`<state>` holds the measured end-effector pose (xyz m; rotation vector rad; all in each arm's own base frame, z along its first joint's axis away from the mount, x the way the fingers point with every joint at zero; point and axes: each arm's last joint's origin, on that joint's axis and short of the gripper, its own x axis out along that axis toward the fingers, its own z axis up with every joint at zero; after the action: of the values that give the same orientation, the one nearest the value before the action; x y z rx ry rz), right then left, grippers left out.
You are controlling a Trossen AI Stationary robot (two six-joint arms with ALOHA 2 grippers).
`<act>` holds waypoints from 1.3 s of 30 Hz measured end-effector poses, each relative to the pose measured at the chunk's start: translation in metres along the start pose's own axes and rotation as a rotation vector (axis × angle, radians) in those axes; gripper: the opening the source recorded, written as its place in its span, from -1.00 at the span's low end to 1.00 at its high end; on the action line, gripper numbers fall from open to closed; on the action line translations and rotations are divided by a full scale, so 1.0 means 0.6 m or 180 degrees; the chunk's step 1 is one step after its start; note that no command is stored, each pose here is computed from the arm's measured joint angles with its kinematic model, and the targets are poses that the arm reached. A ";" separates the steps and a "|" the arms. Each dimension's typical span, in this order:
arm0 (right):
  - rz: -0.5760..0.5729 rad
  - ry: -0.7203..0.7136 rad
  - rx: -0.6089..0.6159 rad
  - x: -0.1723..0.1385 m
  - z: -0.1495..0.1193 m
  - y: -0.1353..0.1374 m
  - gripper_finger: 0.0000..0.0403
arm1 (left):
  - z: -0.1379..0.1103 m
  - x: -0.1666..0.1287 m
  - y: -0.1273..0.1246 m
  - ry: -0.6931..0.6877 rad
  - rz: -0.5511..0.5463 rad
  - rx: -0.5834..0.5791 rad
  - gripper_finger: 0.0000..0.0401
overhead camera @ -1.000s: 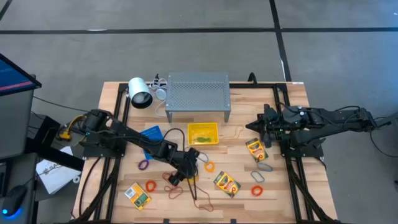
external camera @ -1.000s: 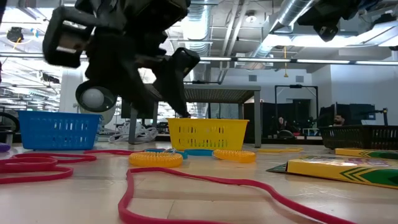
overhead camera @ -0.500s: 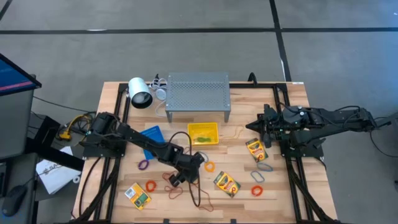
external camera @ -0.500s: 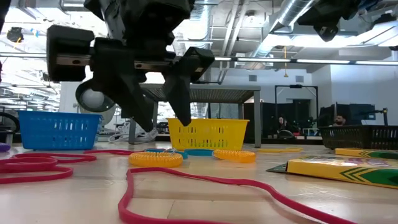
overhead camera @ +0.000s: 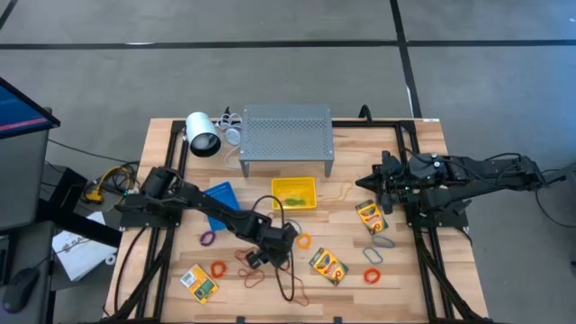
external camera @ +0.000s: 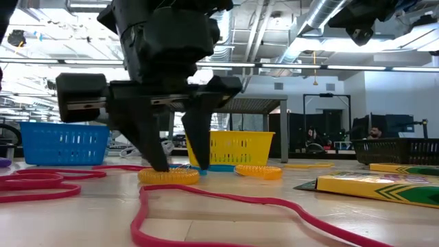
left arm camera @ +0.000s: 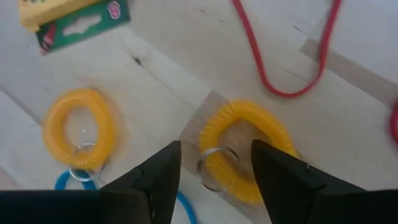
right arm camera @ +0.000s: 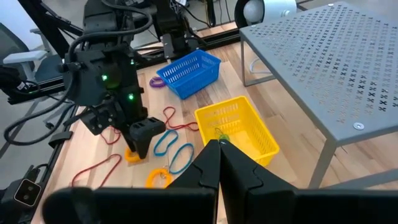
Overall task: Pick & Place Office Desk Supplies
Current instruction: Put the yellow spring keychain into the yellow bin
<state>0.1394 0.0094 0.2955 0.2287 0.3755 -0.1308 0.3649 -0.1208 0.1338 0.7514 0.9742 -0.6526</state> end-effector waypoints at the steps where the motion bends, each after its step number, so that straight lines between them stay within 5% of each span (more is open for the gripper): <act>1: 0.0000 -0.0001 0.0001 0.000 0.000 0.000 -1.00 | 0.000 0.000 0.002 -0.0007 0.0031 -0.0001 -0.07; 18: 0.0008 -0.0013 0.0016 0.000 0.001 0.000 -1.00 | 0.010 0.023 -0.008 -0.0143 -0.0054 0.0151 -0.45; 30: 0.0082 0.0010 0.0168 0.000 0.000 0.002 -1.00 | 0.020 0.028 -0.011 -0.0294 0.0009 0.0057 -0.92; 39: 0.0084 0.0015 0.0169 0.000 0.000 0.001 -1.00 | 0.025 0.027 -0.006 -0.0357 0.0202 -0.0094 -0.98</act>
<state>0.1396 0.0102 0.2957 0.2864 0.3737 -0.1143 0.3762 -0.1375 0.1240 0.7093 0.8524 -0.6174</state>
